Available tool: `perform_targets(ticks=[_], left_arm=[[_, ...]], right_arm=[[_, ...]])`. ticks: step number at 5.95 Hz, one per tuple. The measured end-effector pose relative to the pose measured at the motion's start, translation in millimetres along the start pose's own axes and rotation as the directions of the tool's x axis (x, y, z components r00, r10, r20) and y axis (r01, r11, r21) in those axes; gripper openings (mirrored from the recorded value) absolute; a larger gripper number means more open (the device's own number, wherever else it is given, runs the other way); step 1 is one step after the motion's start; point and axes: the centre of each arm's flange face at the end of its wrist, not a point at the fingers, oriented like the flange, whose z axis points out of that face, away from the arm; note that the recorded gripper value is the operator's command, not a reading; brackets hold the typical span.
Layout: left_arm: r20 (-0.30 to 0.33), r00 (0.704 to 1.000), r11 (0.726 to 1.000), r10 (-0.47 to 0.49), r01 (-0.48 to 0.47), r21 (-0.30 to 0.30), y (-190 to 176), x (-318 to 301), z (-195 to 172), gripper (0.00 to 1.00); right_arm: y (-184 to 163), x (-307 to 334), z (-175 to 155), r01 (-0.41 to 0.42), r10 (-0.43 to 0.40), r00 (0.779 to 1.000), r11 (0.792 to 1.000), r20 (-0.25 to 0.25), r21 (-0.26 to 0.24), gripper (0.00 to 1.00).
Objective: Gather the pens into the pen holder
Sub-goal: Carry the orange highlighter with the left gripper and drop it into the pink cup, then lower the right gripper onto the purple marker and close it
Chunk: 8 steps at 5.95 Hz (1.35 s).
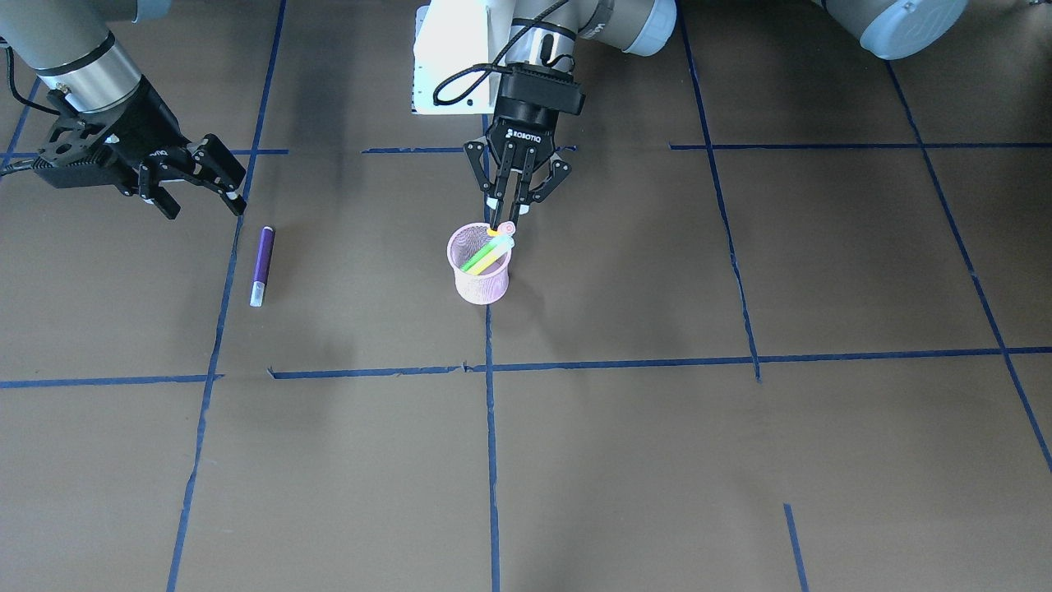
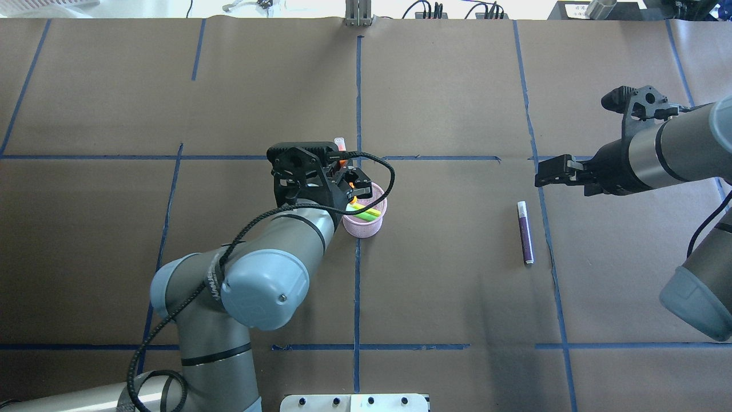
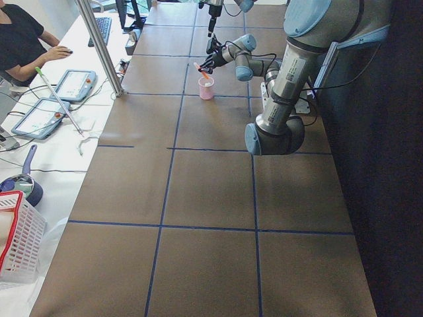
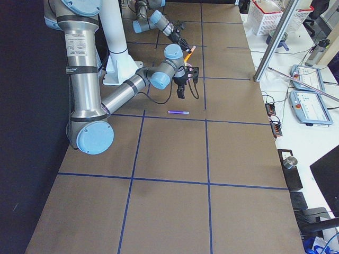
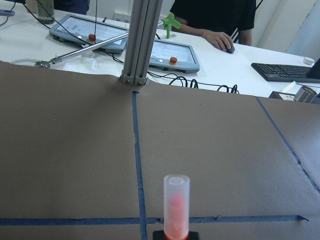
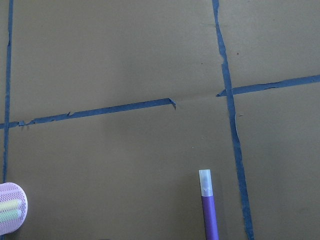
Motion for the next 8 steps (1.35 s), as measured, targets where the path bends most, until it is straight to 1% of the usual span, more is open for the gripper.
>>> perform_targets(ticks=[1,2,3,4,6,7,8], left_arm=[[0.02,0.999,0.999,-0.039,0.039,0.024,12,4,10,0.05],[0.021,0.997,0.996,-0.073,0.072,0.052,20,8,14,0.15],[0.006,0.995,0.993,-0.096,0.096,0.072,27,10,15,0.65],[-0.009,0.994,0.991,-0.11,0.11,0.081,34,11,16,1.0],[-0.024,0.993,0.989,-0.117,0.119,0.084,39,13,16,1.0],[-0.059,0.988,0.985,-0.142,0.147,0.09,30,15,8,1.0],[-0.11,0.978,0.978,-0.177,0.188,0.096,18,14,-5,1.0]], right_arm=[[0,0,1,0.001,-0.001,1.0,1.0,-0.002,-0.002,1.0],[0,0,2,0.001,-0.001,1.0,1.0,-0.003,-0.003,1.0],[0,1,3,0.001,-0.001,1.0,1.0,-0.004,-0.003,1.0],[0,2,5,-0.001,0.001,1.0,1.0,-0.007,-0.004,1.0],[-1,5,12,-0.006,0.006,1.0,1.0,-0.02,-0.011,1.0],[-3,8,20,-0.011,0.011,0.999,1.0,-0.033,-0.019,1.0],[-4,11,34,-0.019,0.017,0.999,0.999,-0.05,-0.04,1.0]])
